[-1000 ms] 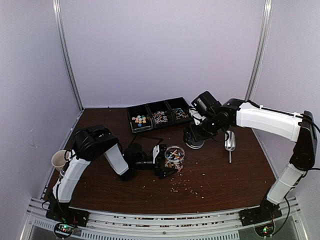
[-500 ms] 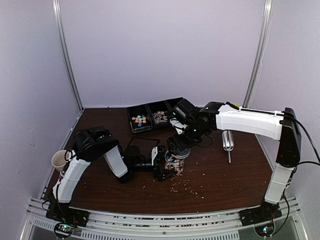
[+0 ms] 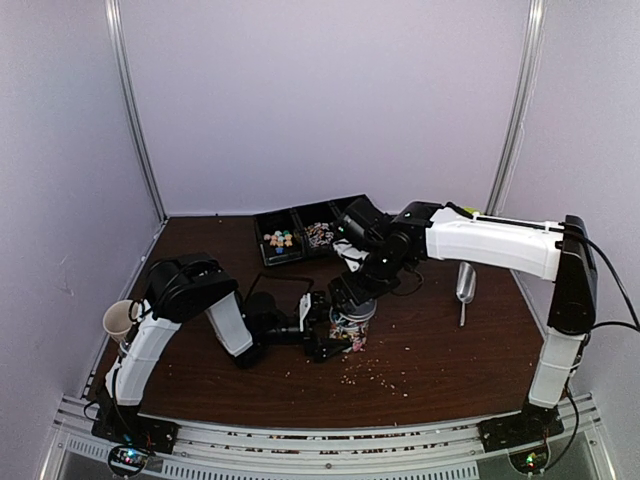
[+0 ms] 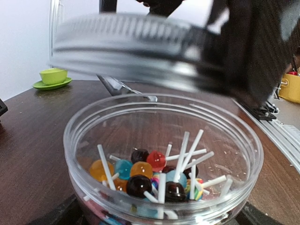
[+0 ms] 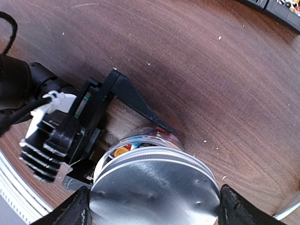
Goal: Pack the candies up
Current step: Place the box lid at the corner of the board.
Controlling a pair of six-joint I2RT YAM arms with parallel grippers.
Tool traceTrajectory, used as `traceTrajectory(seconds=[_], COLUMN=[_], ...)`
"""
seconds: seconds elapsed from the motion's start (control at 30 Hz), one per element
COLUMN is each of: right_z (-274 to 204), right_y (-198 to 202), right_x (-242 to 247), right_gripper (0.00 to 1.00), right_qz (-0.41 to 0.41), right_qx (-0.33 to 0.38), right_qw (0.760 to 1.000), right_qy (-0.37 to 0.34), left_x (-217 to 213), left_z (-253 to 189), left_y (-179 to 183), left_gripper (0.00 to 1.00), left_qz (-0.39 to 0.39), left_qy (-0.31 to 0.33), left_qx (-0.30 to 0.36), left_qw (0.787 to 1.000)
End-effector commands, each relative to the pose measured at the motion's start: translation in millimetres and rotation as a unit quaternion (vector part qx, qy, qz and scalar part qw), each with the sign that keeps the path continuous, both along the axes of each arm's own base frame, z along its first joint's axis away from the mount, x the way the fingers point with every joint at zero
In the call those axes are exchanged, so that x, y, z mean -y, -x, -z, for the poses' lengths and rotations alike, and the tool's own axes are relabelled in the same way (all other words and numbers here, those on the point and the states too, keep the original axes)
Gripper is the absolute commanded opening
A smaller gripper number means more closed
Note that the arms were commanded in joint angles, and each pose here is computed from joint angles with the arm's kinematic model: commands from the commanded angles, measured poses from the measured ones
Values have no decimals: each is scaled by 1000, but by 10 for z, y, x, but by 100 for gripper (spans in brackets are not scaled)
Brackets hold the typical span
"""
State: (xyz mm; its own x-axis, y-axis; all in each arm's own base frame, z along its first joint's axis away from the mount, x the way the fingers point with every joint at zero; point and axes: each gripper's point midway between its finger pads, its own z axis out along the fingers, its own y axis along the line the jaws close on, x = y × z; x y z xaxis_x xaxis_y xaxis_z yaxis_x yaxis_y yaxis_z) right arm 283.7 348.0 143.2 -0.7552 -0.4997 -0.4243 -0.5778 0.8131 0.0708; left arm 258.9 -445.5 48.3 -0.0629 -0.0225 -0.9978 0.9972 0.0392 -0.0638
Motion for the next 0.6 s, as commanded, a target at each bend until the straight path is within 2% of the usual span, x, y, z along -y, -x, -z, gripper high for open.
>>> traceTrajectory(seconds=[0.0, 0.57], right_z=[77, 221], right_y=[54, 77], right_x=[-58, -166], right_gripper=[88, 90], right_qz=[-6, -16], right_qx=[-18, -39], right_qw=[1000, 999], right_qy=[4, 6], left_x=[-172, -176], left_z=[597, 597], left_y=[103, 87], left_gripper=[95, 94], left_qz=[3, 1], left_qy=[-64, -64], left_qx=[-62, -59], left_qw=[996, 996])
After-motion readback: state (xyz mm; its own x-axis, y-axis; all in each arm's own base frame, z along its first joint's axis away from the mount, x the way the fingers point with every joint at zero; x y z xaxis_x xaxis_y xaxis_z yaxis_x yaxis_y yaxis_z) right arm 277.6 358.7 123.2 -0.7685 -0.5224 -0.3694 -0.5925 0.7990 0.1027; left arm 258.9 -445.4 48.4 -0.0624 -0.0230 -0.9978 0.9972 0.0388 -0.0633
